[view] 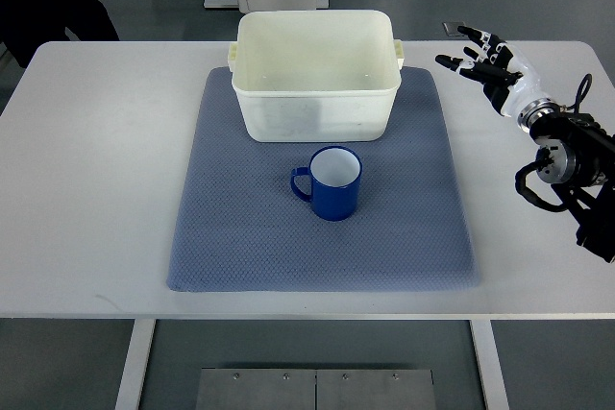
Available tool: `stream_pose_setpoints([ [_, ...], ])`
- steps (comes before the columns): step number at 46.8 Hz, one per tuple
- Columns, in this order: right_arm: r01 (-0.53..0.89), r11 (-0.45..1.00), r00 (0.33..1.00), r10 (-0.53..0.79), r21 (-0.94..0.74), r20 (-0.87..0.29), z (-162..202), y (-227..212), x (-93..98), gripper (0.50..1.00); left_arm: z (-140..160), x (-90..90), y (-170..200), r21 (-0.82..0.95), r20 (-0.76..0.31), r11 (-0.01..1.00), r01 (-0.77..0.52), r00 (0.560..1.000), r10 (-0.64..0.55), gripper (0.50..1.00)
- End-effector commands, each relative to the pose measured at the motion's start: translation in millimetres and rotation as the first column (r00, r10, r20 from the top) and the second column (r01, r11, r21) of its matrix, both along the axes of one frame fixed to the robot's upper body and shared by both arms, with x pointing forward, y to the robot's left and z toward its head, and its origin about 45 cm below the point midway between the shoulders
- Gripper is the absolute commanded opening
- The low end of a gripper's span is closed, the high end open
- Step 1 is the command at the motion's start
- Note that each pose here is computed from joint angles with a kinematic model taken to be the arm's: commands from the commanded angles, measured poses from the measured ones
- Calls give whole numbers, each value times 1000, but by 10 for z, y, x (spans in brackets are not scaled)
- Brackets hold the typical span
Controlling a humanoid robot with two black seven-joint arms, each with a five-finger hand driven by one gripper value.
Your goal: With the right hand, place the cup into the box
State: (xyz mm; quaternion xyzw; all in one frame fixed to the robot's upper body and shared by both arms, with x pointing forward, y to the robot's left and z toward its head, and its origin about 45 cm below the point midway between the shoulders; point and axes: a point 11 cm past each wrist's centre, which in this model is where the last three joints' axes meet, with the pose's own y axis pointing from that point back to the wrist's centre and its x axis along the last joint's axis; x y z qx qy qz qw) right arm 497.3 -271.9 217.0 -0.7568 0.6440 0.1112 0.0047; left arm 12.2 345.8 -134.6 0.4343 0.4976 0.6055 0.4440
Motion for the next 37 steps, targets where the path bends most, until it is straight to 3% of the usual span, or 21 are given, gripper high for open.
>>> stream_pose_setpoints([
  [1, 0, 1000, 1000, 0, 1, 0, 2, 0, 1, 1000, 1, 9, 0, 0, 2, 1000, 1, 1000, -1, 1000],
  [15, 1, 1000, 1000, -1, 0, 2, 3, -2, 1, 1000, 5, 73, -1, 0, 12, 1000, 3, 1000, -3, 1000],
  [23, 2, 1000, 1000, -2, 0, 3, 9, -5, 5, 1000, -3, -54, 1, 0, -9, 1000, -2, 1000, 2, 1000],
  [37, 2, 1000, 1000, -2, 0, 7, 20, -3, 9, 1000, -3, -45, 0, 0, -7, 1000, -2, 1000, 2, 1000],
])
